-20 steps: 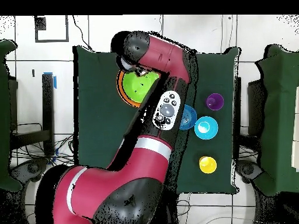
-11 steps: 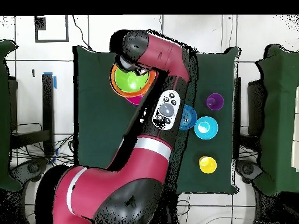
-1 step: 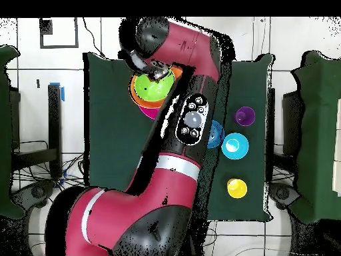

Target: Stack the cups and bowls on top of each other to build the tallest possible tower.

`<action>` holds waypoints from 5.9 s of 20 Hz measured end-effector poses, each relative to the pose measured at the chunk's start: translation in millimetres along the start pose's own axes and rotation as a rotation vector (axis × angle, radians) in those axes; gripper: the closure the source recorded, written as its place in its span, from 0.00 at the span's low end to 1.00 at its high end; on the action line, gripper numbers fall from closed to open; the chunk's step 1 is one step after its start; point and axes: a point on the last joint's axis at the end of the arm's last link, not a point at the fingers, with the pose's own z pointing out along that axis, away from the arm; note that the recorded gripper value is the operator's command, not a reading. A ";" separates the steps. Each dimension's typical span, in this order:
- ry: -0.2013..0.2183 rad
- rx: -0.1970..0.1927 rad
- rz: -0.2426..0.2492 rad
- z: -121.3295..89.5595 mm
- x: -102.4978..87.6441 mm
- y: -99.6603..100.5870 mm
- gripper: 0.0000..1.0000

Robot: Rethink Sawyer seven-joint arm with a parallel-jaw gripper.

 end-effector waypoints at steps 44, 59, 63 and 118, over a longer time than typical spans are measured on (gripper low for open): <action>-0.021 -0.008 0.087 -27.0 -37.4 -48.4 0.00; 0.016 -0.036 0.091 -20.6 -31.8 -51.5 0.00; 0.005 -0.046 0.086 -15.0 -30.9 -49.6 0.00; -0.048 -0.044 0.025 25.6 -17.6 -38.9 0.00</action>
